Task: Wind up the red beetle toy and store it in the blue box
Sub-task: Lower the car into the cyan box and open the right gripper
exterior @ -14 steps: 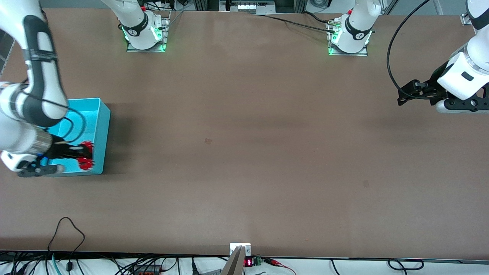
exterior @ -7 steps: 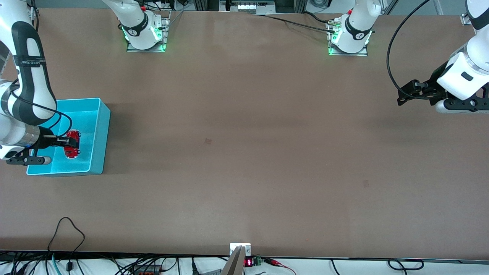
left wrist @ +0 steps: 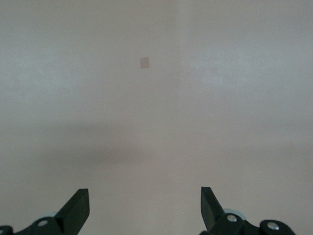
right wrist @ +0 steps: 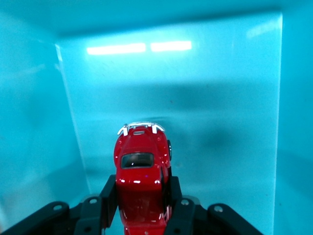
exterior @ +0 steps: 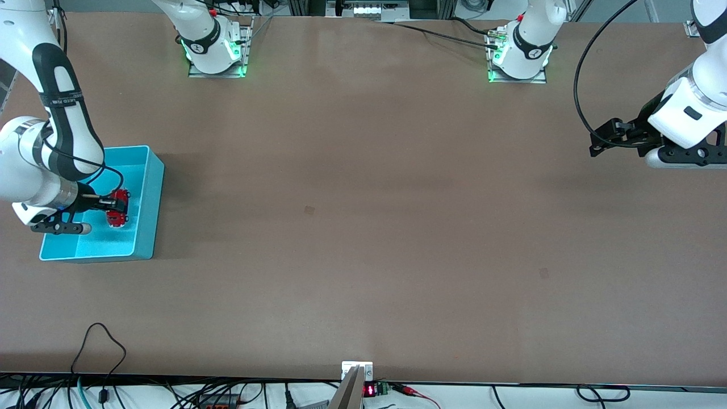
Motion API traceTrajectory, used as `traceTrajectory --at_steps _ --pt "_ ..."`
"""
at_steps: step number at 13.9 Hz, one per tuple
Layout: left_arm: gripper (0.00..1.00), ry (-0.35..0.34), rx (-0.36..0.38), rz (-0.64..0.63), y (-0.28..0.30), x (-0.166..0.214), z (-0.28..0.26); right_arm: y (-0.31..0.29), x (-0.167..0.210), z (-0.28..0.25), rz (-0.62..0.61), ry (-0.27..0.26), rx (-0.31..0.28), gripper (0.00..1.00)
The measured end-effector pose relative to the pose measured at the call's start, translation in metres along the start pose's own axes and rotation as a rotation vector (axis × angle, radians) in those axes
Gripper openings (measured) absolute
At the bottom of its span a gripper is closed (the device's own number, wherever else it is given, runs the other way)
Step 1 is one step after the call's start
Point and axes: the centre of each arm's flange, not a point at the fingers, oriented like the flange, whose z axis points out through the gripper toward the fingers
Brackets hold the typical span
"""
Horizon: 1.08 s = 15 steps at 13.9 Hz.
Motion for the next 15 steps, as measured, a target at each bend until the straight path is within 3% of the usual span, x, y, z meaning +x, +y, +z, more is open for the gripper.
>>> traceTrajectory --at_steps 6,9,12,15 --pt "1.0 0.002 0.0 0.003 0.002 0.002 -0.001 0.027 -0.005 0.028 0.017 0.021 -0.009 0.45" --pt "1.0 0.001 0.0 0.007 0.004 0.002 0.0 0.026 -0.003 0.027 0.012 0.035 -0.013 0.69" --pt "1.0 0.001 0.0 0.009 0.005 0.003 0.0 0.022 0.003 -0.005 -0.006 0.085 -0.017 0.99" --pt "1.0 0.0 0.0 0.009 0.005 0.003 0.001 -0.007 0.016 -0.072 -0.057 0.119 0.003 1.0"
